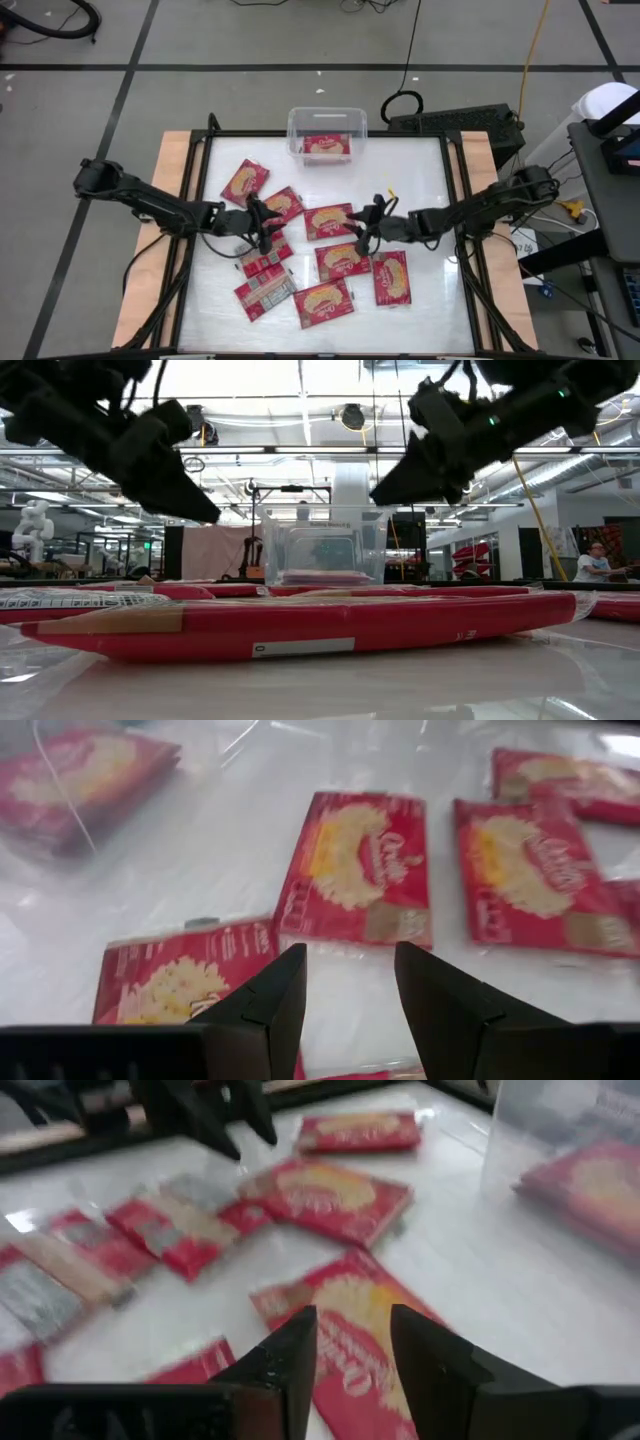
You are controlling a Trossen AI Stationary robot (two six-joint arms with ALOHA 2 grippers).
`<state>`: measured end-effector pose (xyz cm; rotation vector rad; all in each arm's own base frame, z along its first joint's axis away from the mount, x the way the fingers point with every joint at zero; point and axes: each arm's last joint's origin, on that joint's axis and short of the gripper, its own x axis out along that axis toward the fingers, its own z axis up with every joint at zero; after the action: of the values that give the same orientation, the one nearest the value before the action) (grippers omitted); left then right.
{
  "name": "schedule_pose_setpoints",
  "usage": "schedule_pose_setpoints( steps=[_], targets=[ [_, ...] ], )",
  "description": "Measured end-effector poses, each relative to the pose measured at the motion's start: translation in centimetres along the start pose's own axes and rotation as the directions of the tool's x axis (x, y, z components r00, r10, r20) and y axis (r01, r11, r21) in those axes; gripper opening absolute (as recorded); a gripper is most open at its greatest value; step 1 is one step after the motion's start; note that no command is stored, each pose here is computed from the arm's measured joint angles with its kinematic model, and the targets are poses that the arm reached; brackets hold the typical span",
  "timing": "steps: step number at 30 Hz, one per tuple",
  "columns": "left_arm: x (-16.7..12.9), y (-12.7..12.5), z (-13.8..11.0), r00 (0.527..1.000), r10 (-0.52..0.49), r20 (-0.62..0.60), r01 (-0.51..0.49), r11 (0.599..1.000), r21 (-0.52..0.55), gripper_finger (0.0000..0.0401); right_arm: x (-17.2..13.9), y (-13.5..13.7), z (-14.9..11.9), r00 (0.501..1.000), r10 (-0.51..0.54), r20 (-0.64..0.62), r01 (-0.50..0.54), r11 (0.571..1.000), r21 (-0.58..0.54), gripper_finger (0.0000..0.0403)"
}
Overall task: Sort popcorn bags into baskets
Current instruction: Put the popcorn bag into the transparent bin
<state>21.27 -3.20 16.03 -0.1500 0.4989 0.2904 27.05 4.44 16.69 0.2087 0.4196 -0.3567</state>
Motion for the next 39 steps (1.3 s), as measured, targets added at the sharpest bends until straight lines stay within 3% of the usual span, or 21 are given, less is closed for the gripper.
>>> schedule_pose_setpoints(
  steps=[11,16,22,31,35,39],
  targets=[
    [2.3,0.0,-0.2,1.0,0.021,-0.002,-0.021,1.0,0.018,0.0156,0.9,-0.5,-3.4,0.975,-0.103,-0.196,0.095,0.994,-0.052,0.0184],
    [2.7,-0.1,-0.4,1.0,0.023,-0.003,-0.023,0.999,0.029,0.0156,0.7,-0.8,-4.2,0.954,-0.137,-0.266,0.137,0.99,-0.017,0.0203],
    [3.0,-0.1,-0.6,1.0,0.022,-0.003,-0.022,0.999,0.042,0.0156,0.5,-1.4,-5.4,0.965,-0.112,-0.237,0.122,0.992,0.028,0.0205],
    [3.0,-0.1,-0.5,1.0,0.021,0.004,-0.021,0.999,0.039,0.0156,-0.3,-3.7,-7.8,0.98,-0.053,-0.193,0.09,0.978,0.189,0.018],
    [3.0,-0.2,-0.2,0.999,0.016,0.036,-0.017,0.999,0.043,0.0156,-0.2,-3.7,-8.3,0.983,0.006,-0.182,0.041,0.966,0.256,0.0172],
    [3.0,-0.1,0.3,0.997,0.009,0.079,-0.013,0.999,0.041,0.0156,0.8,-3.2,-8.4,0.986,0.001,-0.169,0.043,0.965,0.257,0.0181]
  ],
)
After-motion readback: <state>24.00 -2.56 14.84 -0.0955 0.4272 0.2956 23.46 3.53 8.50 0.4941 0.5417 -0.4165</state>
